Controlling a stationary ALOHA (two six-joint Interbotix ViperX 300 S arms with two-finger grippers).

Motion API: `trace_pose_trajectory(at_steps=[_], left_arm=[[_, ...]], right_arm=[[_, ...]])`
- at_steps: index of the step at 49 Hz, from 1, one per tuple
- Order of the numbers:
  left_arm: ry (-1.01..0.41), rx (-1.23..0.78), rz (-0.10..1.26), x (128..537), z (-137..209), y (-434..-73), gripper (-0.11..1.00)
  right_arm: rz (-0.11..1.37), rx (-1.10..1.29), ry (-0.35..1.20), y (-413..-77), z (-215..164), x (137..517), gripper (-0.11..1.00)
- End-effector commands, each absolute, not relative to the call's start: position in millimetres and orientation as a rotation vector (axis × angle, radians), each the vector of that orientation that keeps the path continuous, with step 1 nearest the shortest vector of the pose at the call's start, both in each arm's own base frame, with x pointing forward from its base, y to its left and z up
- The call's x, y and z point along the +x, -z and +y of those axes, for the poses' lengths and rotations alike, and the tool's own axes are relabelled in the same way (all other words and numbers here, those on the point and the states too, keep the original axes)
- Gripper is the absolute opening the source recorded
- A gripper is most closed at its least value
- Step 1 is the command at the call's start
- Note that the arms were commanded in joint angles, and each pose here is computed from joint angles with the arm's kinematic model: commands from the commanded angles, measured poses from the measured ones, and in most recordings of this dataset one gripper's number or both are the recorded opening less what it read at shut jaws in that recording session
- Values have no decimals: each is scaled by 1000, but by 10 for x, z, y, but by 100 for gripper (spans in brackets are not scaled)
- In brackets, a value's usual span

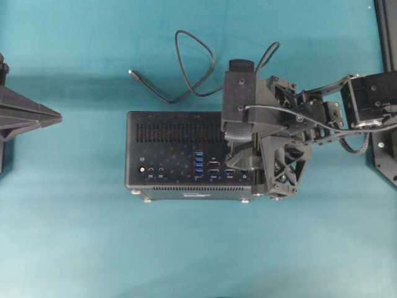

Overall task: Insert the USB into the PC box with both arms.
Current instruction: 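Grasp the black cable plug with the right gripper and pull it out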

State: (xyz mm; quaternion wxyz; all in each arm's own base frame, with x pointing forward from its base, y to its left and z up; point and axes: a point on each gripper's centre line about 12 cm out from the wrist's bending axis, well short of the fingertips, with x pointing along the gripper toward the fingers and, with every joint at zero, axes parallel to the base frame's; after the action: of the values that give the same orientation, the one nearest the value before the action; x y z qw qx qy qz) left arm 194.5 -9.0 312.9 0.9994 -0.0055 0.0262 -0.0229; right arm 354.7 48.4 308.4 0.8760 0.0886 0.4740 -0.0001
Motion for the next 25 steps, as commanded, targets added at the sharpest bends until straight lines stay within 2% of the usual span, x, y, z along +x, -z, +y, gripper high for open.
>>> trace_pose_trajectory(at_steps=[1, 13, 25], left_arm=[[47, -11, 36, 1957, -93, -3195, 0], [47, -13, 36, 1954, -93, -3192, 0], [47, -15, 33, 1948, -93, -3198, 0]], right_arm=[[942, 200, -6, -3227, 499, 3568, 35], [916, 193, -9, -3295, 495, 3579, 14], [868, 122, -9, -3464, 527, 3618, 10]])
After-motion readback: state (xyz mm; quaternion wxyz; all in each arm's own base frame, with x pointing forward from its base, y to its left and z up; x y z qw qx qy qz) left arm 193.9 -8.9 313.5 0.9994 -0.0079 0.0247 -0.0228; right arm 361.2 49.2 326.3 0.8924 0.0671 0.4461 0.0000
